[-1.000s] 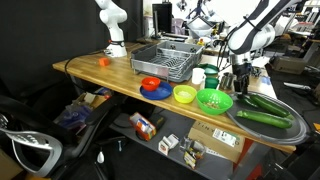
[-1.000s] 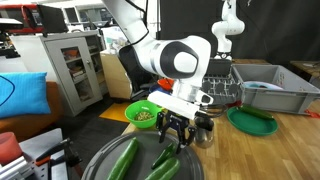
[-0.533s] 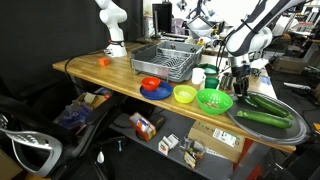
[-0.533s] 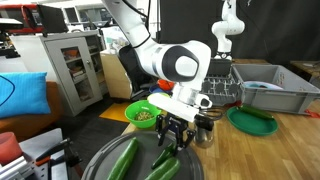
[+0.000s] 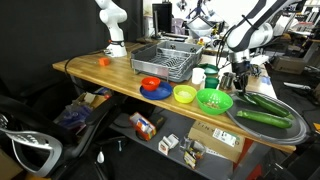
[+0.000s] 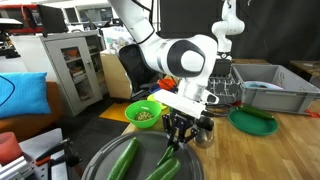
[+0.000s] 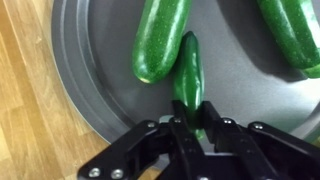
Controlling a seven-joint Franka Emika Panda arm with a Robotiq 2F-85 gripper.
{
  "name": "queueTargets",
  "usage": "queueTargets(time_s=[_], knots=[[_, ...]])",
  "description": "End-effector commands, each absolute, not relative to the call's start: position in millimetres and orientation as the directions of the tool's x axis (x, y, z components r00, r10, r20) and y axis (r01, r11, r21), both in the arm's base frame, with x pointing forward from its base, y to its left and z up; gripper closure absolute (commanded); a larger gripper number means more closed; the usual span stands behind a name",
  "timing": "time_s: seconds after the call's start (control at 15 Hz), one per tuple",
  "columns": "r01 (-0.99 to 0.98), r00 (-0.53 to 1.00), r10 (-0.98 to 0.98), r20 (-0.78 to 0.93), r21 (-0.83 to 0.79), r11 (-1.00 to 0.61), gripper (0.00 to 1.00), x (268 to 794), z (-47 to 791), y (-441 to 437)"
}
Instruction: Pick up one vegetable and put it on the green plate
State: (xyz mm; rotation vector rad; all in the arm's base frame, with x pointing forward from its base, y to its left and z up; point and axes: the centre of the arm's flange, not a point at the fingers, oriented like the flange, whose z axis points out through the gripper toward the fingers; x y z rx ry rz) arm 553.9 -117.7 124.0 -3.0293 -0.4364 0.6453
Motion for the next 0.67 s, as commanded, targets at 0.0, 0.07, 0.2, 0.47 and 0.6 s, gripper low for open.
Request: queueTargets(time_s=[0.0,0.07,0.2,0.47,0.6], knots=[[0.221,0.883,0.248,-0.398,-0.114,-0.969,0.94,548.1,132.4,-128.6],[0.211,0.886,0.241,-0.396,-0.119,-0.970,0.94,546.2,133.5,-130.8],[0.195,0.893,0.232,-0.386,-0.132,-0.972,0.94,544.2,136.0,-132.5],[0.212,0.906,0.257,-0.337,-0.164,-0.963,0.94,542.5,162.4,-118.2],[0.230,0.915,0.266,-0.304,-0.150,-0.962,0.94,542.1,185.0,-109.2]])
